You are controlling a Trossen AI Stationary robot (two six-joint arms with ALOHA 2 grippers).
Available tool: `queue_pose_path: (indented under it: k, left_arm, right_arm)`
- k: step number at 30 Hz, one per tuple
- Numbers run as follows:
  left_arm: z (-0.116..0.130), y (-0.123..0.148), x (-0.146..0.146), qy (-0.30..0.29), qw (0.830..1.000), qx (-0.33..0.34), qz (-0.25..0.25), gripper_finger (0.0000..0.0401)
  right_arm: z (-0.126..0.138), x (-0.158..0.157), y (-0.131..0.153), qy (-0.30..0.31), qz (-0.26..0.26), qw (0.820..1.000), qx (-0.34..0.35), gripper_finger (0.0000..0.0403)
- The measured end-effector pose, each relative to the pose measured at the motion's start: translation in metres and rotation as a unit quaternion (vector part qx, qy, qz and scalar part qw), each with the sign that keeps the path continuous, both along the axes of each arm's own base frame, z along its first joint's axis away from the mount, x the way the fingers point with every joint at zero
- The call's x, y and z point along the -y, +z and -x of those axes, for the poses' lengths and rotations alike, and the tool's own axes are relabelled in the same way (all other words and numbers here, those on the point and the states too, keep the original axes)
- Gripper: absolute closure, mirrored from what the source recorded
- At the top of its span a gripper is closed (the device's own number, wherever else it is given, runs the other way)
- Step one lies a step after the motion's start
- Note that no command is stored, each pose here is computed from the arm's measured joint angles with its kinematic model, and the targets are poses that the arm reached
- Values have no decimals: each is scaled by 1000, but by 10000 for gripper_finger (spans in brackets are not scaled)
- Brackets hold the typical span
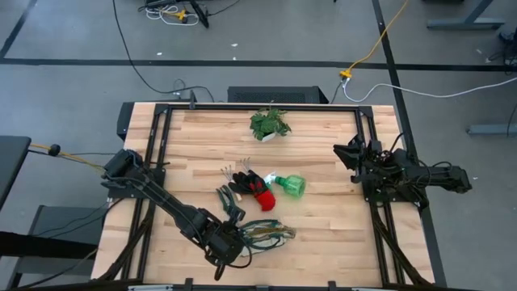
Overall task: Pick & Place Garden tools in Gardening bag
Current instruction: Prepare the gray gardening bag
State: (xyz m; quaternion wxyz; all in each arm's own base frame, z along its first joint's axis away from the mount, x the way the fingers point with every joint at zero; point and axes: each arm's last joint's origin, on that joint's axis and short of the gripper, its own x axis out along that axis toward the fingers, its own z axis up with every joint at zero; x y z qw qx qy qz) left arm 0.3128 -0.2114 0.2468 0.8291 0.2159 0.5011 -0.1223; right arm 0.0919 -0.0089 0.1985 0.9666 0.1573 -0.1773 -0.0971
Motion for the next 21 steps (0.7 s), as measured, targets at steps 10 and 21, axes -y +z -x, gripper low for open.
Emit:
queue_pose_path:
  k: [10,21]
  left_arm:
    - [-2,-1,2,-1,1000,1,12,393]
    - [-12,12,-2,11,999,29,28,362]
  right_arm:
    - [-8,-3,-7,58,-29,997,-37,328]
    - [-39,-12,31,118,3,988,-103,328]
